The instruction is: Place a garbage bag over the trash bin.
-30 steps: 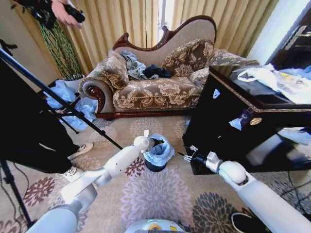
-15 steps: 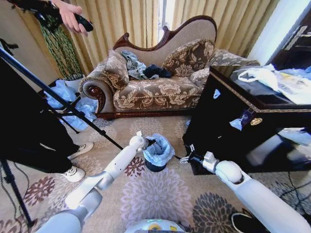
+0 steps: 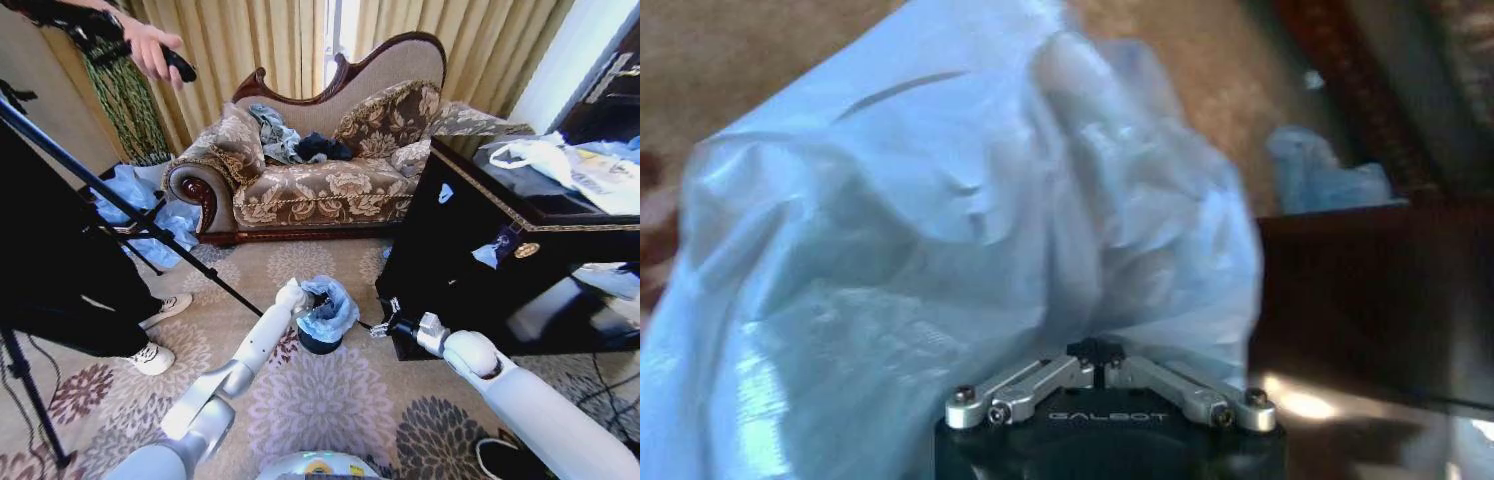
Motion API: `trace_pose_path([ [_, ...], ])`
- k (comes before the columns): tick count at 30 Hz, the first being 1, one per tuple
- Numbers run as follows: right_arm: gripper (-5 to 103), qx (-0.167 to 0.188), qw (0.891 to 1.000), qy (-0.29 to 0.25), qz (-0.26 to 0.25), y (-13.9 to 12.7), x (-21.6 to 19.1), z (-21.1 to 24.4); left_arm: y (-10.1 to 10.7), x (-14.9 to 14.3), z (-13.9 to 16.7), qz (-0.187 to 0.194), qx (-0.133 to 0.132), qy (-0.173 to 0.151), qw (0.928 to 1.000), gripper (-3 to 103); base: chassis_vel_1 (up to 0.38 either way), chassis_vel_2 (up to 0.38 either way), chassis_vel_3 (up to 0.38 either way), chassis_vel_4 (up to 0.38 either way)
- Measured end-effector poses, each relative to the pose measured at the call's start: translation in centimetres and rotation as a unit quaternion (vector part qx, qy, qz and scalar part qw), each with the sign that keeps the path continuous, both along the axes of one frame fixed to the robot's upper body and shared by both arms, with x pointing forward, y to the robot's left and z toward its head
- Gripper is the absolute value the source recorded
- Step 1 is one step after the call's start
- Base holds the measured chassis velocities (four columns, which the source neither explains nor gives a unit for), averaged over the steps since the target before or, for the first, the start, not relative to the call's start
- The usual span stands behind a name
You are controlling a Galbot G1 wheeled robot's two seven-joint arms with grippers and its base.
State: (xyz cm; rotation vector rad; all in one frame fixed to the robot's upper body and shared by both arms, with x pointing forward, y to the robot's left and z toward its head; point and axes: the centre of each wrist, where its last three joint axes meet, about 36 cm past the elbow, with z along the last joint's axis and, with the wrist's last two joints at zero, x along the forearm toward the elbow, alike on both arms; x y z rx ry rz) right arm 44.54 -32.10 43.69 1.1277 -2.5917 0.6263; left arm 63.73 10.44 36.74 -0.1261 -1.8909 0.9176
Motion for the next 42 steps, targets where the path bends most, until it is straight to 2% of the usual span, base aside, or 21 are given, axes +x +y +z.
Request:
trace_pose_path([
  [3,100,0.005,1.000,0.000,0.000,0.0,0.0,0.1,0.0,0.6,0.4,0.027,0.006,0.020,0.9994,0,0.000,0.000,0.000,0.000],
  [12,100,0.009,1.000,0.000,0.000,0.0,0.0,0.3,-0.1,1.6,0.9,0.089,0.021,0.043,0.9949,0,0.000,0.000,0.000,0.000],
  [17,100,0.009,1.000,0.000,0.000,-0.1,0.0,0.3,0.3,2.1,1.2,0.113,0.020,0.044,0.9924,0,0.000,0.000,0.000,0.000],
  [19,100,0.009,1.000,0.000,0.000,-0.1,-0.1,0.3,1.2,2.6,1.5,0.133,0.016,0.043,0.9900,0,0.000,0.000,0.000,0.000],
  [22,100,0.008,1.000,0.001,0.000,-0.1,-0.1,0.2,1.8,2.8,1.7,0.142,0.015,0.042,0.9888,0,0.000,0.000,0.000,0.000],
  [26,100,0.008,1.000,0.001,0.000,-0.2,-0.1,0.2,1.8,2.8,2.1,0.144,0.010,0.041,0.9887,0,0.000,0.000,0.000,0.000],
  [33,100,0.004,1.000,0.000,-0.001,-0.4,0.0,0.5,-1.1,2.0,3.0,0.120,-0.019,0.042,0.9917,0,0.000,0.000,0.000,0.000],
  [35,100,0.003,1.000,0.000,-0.001,-0.5,0.0,0.6,-1.3,2.1,3.1,0.117,-0.021,0.042,0.9920,0,0.000,0.000,0.000,0.000],
  [42,100,0.005,1.000,-0.001,-0.003,-0.6,0.1,0.8,-0.6,1.9,0.6,0.124,-0.011,0.062,0.9903,0,0.000,0.000,0.000,0.000],
])
